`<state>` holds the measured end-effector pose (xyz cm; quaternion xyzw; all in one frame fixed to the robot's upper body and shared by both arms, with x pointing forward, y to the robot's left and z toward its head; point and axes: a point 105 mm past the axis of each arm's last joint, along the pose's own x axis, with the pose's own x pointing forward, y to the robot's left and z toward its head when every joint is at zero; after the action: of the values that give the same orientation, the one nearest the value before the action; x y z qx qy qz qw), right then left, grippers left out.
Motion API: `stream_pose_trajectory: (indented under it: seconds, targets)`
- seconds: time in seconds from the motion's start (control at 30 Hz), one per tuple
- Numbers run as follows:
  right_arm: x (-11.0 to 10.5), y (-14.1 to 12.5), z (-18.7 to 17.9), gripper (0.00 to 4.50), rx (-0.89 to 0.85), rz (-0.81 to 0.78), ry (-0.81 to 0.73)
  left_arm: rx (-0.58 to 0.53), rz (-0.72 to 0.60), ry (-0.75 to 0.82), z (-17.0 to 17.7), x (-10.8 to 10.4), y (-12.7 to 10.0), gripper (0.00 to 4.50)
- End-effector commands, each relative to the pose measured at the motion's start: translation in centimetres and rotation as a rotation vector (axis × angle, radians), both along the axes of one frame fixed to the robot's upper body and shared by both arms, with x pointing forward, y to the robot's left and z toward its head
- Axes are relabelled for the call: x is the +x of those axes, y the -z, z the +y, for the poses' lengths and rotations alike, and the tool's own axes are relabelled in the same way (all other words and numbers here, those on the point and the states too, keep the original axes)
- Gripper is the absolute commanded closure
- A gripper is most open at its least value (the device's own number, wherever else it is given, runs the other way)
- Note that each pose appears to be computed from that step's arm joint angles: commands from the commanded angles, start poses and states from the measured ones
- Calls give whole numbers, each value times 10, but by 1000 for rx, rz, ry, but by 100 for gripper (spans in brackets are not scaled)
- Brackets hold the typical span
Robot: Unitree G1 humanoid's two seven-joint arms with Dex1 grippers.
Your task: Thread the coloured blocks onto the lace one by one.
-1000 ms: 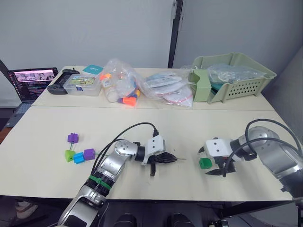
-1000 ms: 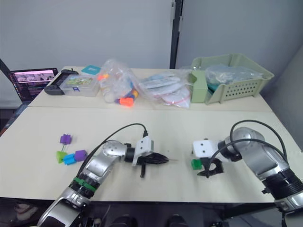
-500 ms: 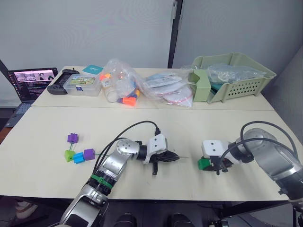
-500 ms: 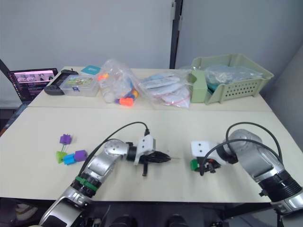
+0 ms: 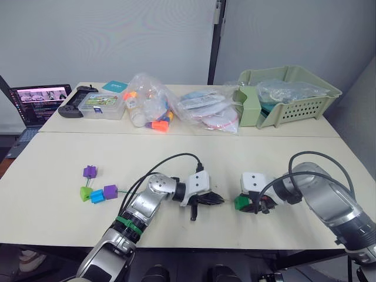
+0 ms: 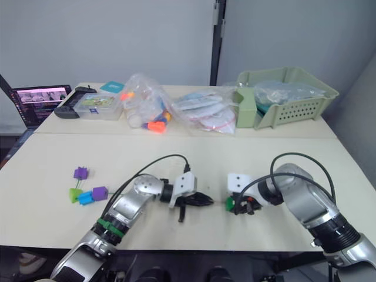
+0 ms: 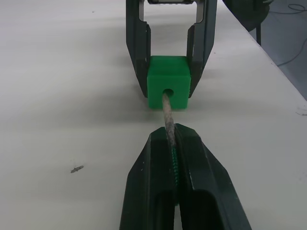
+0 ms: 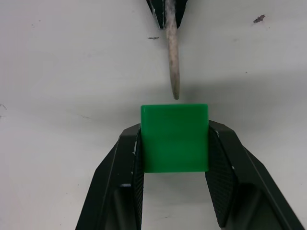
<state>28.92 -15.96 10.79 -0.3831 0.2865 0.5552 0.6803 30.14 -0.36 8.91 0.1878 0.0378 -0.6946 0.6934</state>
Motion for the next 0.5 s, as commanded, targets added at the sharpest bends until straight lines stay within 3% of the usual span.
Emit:
stream_pose_trajectory:
  seconds: [0.03, 0.5]
  targets:
    - [-2, 1, 5, 330, -7, -1, -12, -8, -48, 18, -7, 2, -9, 450]
    - [-7, 0, 5, 330, -6, 9, -1, -16, -63, 53, -32, 3, -5, 450]
